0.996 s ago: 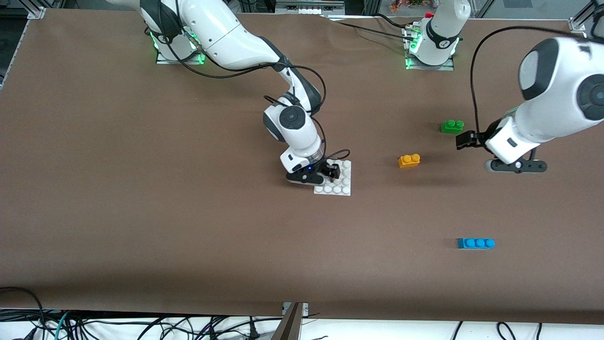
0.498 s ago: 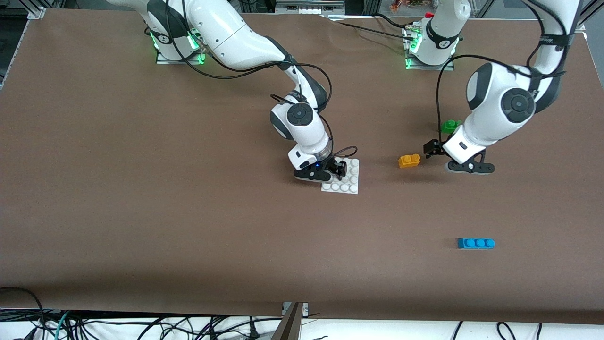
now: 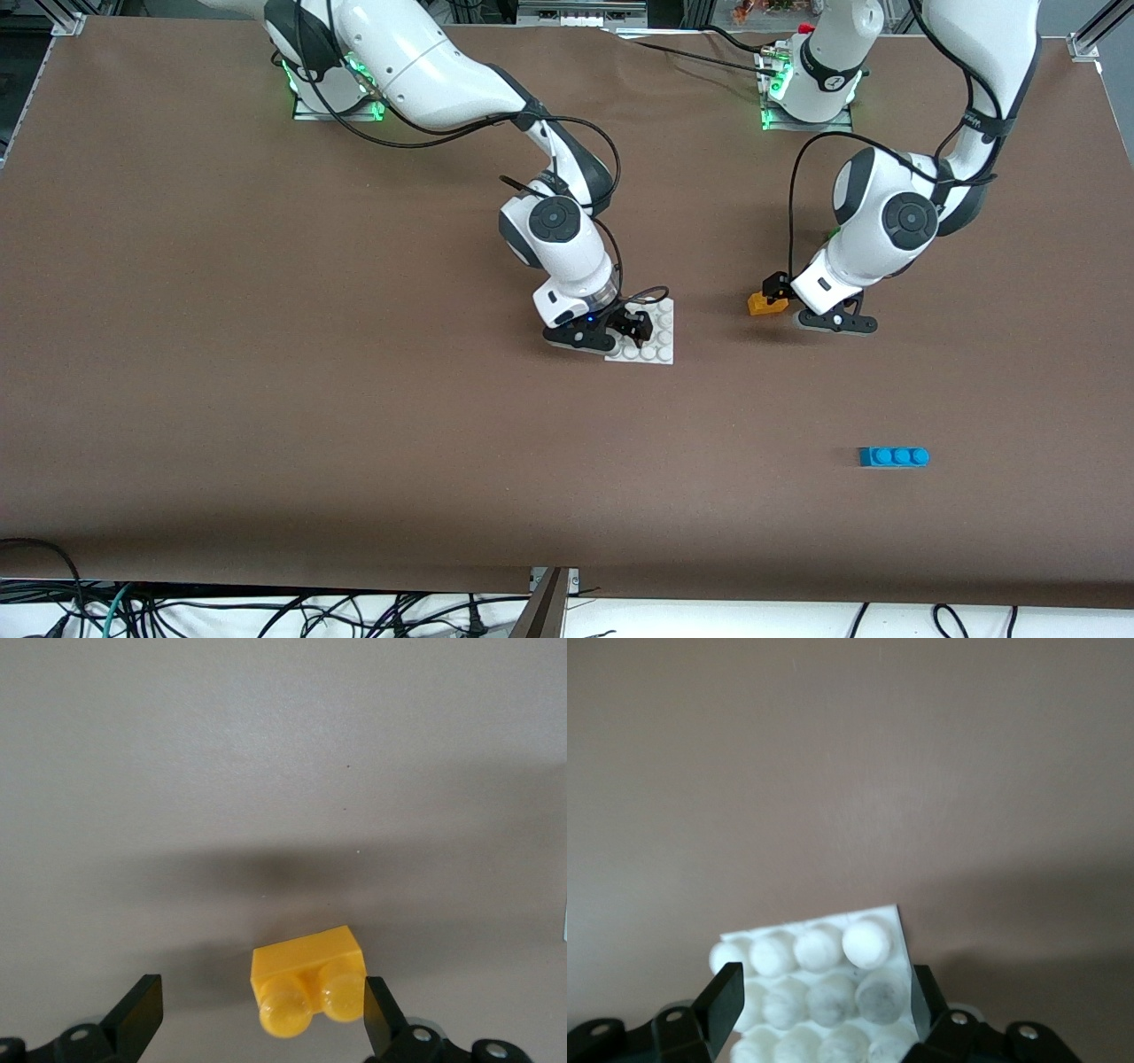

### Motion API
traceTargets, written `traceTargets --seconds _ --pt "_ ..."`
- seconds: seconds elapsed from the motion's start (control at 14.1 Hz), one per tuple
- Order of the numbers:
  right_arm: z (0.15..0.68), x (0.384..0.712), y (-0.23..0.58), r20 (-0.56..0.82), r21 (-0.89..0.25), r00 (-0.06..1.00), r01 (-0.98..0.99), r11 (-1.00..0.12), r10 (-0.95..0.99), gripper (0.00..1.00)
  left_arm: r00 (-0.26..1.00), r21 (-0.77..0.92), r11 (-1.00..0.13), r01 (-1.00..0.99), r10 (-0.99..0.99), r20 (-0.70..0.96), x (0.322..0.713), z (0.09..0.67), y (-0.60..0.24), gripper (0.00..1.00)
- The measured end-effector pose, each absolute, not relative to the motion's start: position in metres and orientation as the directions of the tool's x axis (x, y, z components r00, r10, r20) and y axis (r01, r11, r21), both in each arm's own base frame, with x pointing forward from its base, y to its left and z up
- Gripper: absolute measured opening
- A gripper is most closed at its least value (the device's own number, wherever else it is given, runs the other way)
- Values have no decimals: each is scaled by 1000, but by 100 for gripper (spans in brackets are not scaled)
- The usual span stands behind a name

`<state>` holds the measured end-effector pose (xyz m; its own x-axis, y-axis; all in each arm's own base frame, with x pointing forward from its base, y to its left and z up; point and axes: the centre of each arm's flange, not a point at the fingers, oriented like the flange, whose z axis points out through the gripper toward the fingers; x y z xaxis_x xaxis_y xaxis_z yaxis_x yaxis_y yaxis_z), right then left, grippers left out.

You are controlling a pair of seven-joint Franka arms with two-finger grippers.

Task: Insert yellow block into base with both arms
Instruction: 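Grasp the yellow block with the left gripper while the right gripper withdraws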

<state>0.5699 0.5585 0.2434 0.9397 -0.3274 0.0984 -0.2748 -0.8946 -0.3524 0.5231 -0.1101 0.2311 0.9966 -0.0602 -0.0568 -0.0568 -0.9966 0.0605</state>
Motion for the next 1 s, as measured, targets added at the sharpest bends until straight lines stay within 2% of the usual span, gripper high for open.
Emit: traceTargets --seconds 0.21,0.36,0.57,0.78,1.0 --pt "318 605 516 94 -336 941 -277 -900 -324 91 998 57 -998 -28 -31 -63 517 228 -136 100" --pt "372 628 468 101 -288 960 -223 -931 -261 99 998 55 -998 -11 -15 -68 515 226 -142 100" --pt "450 653 362 108 -222 979 -144 -964 -172 99 997 44 -999 -24 -27 -75 514 217 -141 100" --pt "514 649 252 67 -161 989 -120 -980 -132 99 996 30 -999 -31 -33 -79 514 211 -137 100" --pt "549 629 183 31 -129 995 -91 -987 -95 99 996 27 -999 -27 -29 -82 514 209 -137 100"
